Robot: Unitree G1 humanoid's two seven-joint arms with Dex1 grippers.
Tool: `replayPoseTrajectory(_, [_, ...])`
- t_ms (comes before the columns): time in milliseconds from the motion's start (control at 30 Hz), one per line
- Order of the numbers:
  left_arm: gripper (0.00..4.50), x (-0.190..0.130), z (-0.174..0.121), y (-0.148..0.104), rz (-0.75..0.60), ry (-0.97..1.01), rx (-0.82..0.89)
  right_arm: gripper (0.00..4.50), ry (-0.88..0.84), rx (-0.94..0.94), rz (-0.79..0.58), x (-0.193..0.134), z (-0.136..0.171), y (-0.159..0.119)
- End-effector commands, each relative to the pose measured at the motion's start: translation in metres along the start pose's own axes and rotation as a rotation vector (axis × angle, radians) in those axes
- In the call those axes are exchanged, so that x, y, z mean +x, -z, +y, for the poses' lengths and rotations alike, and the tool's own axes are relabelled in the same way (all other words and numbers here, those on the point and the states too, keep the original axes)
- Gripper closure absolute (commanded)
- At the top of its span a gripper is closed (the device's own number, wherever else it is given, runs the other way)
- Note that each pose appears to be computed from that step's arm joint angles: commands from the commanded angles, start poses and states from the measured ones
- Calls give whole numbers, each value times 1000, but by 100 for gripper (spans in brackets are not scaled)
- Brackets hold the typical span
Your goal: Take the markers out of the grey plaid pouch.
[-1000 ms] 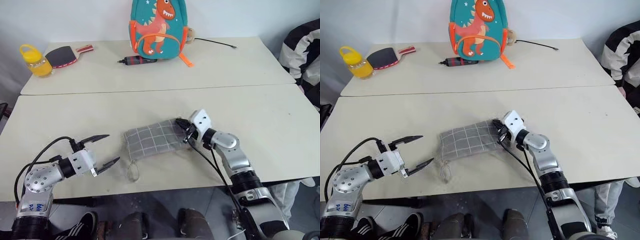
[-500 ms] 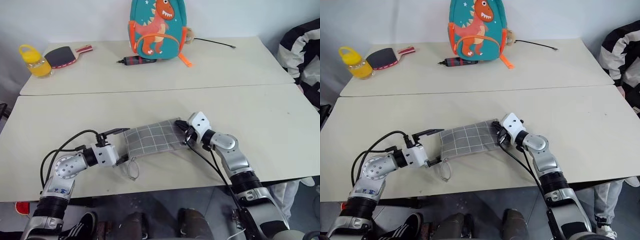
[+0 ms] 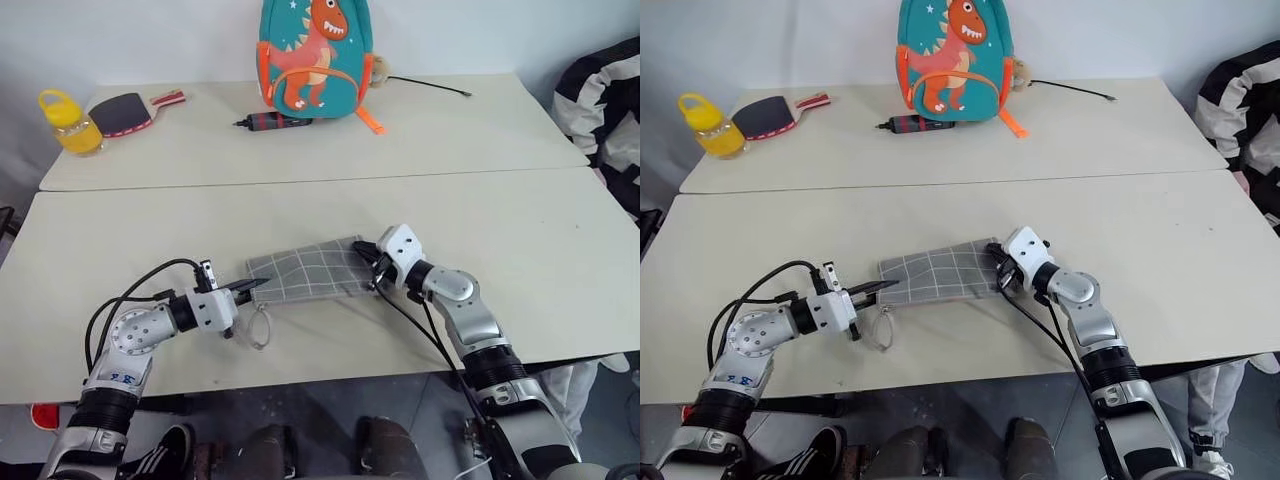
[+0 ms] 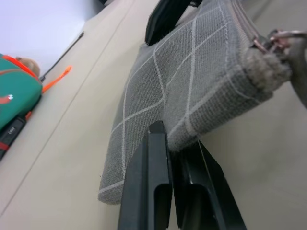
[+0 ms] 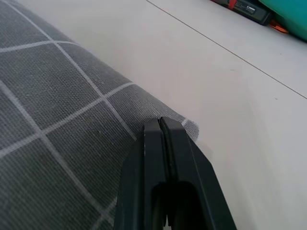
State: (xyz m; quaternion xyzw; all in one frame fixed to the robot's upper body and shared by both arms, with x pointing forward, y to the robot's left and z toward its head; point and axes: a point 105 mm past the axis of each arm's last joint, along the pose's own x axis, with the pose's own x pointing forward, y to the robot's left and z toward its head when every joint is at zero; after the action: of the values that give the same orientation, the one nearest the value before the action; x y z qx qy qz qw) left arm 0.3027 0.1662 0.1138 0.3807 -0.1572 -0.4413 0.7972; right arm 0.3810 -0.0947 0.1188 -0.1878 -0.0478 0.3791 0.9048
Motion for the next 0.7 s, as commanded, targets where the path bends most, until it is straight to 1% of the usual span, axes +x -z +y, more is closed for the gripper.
replayPoseTrajectory(33, [447,-6,5,-3,11,-38,31,450,2,-19,-89,1,-9,-29])
replayPoseTrajectory(133, [447,-8,17,-1,48,-127,62,450,-7,50,-175,1,-16,-54])
replayPoseTrajectory(167, [450,-8,21,-2,53,-156,84,421,-8,69,-192,1,-19,-59])
replayPoseTrajectory(200, [450,-8,25,-1,71,-180,104,408,-34,94,-212,0,-18,-65])
replayPoseTrajectory(233, [450,-8,27,0,85,-193,117,383,-53,108,-221,-1,-17,-69])
replayPoseTrajectory(333, [450,-5,35,0,117,-256,154,284,-76,107,-229,-5,-18,-78])
replayPoseTrajectory(367, [450,-4,36,-3,111,-280,161,251,-109,121,-229,-7,-15,-81])
replayPoseTrajectory(433, [450,1,34,-4,116,-296,161,176,-248,181,-215,-13,7,-86])
replayPoseTrajectory(500, [450,10,29,-4,117,-303,135,111,-406,234,-172,-24,35,-86])
replayPoseTrajectory(567, [450,20,23,-6,108,-301,110,111,-519,288,-120,-34,61,-84])
replayPoseTrajectory(700, [450,34,16,-12,96,-293,89,111,-560,452,-42,-36,88,-75])
